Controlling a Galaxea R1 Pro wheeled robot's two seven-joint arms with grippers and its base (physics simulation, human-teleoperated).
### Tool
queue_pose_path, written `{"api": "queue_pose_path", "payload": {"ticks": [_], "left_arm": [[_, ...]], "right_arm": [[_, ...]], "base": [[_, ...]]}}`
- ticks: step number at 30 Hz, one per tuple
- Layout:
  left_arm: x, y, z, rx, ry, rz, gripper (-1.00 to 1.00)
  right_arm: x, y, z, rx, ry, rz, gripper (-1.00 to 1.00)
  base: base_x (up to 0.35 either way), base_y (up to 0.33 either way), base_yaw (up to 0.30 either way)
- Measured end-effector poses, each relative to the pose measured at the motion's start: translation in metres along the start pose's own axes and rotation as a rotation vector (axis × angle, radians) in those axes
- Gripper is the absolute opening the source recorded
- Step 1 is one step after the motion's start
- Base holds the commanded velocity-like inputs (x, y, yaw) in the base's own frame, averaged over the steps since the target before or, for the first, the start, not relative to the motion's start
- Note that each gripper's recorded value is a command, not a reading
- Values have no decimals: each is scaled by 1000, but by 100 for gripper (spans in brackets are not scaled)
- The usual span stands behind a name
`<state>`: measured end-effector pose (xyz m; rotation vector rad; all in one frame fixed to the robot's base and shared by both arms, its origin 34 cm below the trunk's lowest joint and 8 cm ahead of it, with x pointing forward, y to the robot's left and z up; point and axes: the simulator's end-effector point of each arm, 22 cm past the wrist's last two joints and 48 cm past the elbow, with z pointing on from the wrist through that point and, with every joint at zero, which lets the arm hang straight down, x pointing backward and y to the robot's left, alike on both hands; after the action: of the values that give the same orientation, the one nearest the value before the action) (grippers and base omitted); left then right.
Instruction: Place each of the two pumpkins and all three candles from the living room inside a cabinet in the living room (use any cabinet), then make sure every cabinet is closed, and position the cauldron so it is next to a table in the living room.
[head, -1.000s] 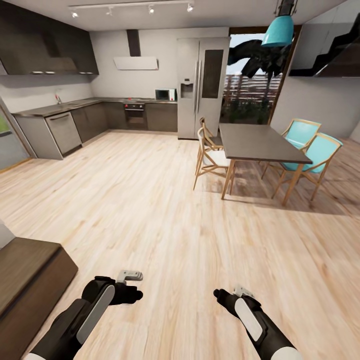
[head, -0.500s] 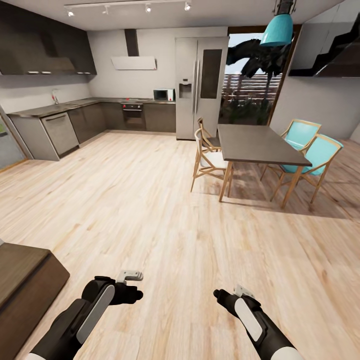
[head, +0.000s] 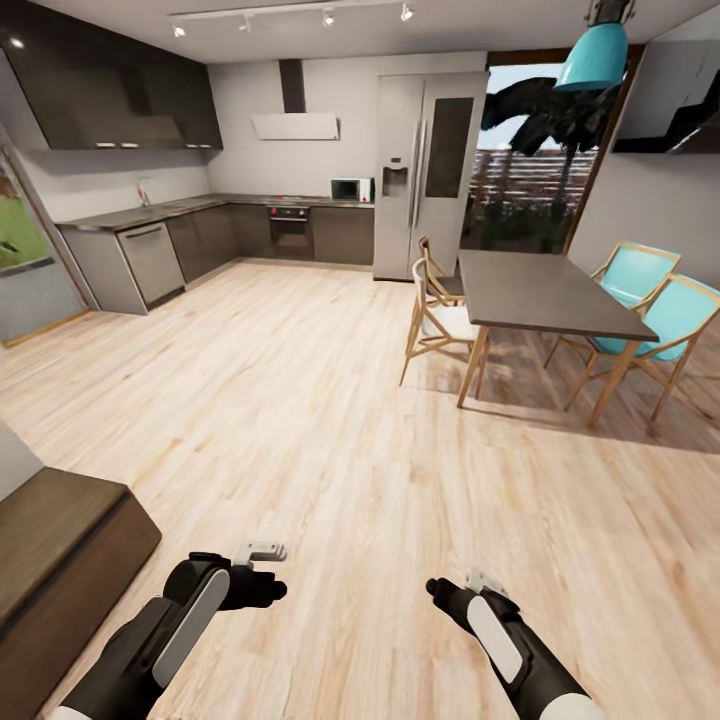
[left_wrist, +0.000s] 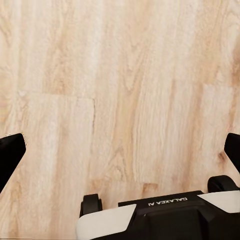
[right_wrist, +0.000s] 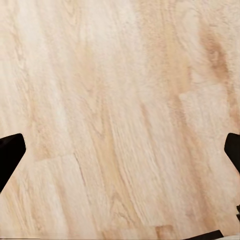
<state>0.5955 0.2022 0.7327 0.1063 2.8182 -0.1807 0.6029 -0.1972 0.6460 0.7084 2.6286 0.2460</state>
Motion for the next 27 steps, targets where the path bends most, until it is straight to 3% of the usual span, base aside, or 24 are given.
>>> {"api": "queue_pose_path", "payload": {"ticks": [9,19,27], "left_arm": [[0,1,0,-4,0,2,100],[1,2,2,-7,3,3,100],[3,1,4,-1,9,-1,100]], "right_arm": [[0,2,0,-1,-3,-6,100],[-1,-3,1,20,-14,-53,100],[-1,-5,3,28,-16,-69,100]], "base": [[9,-13,290],[124,-227,289],[24,-38,284]]}}
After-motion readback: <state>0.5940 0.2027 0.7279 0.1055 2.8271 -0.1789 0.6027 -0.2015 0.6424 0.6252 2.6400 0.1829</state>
